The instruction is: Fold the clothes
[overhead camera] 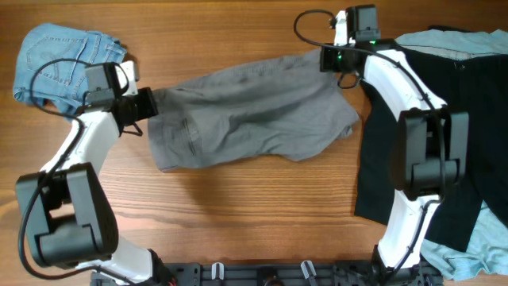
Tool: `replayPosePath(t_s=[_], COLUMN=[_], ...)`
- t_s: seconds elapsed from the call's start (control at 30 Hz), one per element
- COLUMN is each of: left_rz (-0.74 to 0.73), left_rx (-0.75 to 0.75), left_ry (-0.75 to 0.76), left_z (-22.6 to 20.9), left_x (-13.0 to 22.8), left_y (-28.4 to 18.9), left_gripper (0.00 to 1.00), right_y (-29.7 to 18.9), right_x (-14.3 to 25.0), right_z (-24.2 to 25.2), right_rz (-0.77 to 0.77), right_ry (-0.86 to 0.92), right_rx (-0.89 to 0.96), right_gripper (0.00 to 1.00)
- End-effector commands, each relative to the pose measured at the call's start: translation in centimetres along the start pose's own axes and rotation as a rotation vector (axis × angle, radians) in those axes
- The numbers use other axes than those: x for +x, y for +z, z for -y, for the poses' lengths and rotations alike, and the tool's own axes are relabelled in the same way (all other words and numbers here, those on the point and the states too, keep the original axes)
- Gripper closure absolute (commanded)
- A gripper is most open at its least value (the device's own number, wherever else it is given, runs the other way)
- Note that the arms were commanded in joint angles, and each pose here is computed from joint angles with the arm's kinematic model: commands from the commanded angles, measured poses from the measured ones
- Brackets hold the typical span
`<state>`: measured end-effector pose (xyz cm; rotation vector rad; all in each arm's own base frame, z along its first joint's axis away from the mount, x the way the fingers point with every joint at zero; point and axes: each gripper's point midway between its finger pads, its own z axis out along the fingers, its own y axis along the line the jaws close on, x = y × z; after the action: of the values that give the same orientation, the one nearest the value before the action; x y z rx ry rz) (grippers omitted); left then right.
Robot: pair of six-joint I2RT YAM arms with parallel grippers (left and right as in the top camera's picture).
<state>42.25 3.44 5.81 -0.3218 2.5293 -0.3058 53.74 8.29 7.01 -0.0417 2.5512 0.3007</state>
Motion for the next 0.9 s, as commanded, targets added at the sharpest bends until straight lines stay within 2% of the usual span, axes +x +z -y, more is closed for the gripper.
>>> replayPosePath(t_s=[0.0,0.33,0.37,0.4,0.43,0.47,0.57,0.6,0.63,0.67,0.7,0.73,0.8,0.87], left_rz=[0.072,0.092,0.094,0.092,0.084,0.072,0.012,-0.011,-0.038,-0.070,-0.102,-0.125,-0.157,-0.178], left_rx=[0.023,0.003,-0.007,-0.008,-0.009,-0.011,-0.030,-0.036,-0.038,-0.045,-0.050,-0.054,-0.057,-0.057], left_ry=[-0.094,-0.119,-0.124,-0.124,-0.127,-0.130,-0.157,-0.168,-0.178,-0.188,-0.191,-0.194,-0.203,-0.207], left_z=[-0.4,-0.8,-1.0,-1.0,-1.0,-1.1,-1.8,-2.0,-2.1,-2.2,-2.2,-2.2,-2.3,-2.3], left_x=[-2.1,-2.6,-2.6,-2.6,-2.4,-2.1,-0.6,0.0,0.7,1.5,2.3,2.9,3.7,4.3], left_y=[-1.7,-1.8,-1.8,-1.8,-1.7,-1.7,-1.8,-1.9,-1.9,-2.0,-2.0,-2.0,-1.9,-1.3], left_gripper=[0.96,0.96,0.96,0.87,0.58,0.30,0.28,0.27,0.27,0.27,0.27,0.28,0.27,0.23], right_y=[-3.6,-3.6,-3.5,-3.5,-3.5,-3.4,-3.8,-4.0,-4.3,-4.6,-4.9,-5.1,-4.7,-4.0], right_x=[-4.2,-7.1,-7.3,-7.4,-7.2,-6.8,-4.8,-3.6,-2.2,-0.7,1.5,3.3,7.6,10.6], right_z=[0.5,1.0,1.4,1.6,2.1,2.3,2.2,1.6,0.8,-0.2,-1.0,-1.4,-0.3,0.6], right_rz=[0.143,0.269,0.280,0.285,0.279,0.263,0.171,0.118,0.054,-0.011,-0.103,-0.180,-0.334,-0.420], right_ry=[0.100,0.076,0.076,0.079,0.083,0.087,0.103,0.110,0.112,0.111,0.134,0.159,0.240,0.266], right_rx=[-0.022,-0.006,0.012,0.026,0.050,0.062,0.033,0.000,-0.045,-0.093,-0.139,-0.151,-0.060,0.014], right_gripper=[0.96,0.95,0.71,0.36,0.03,0.00,0.01,0.05,0.16,0.36,0.52,0.58,0.36,0.29])
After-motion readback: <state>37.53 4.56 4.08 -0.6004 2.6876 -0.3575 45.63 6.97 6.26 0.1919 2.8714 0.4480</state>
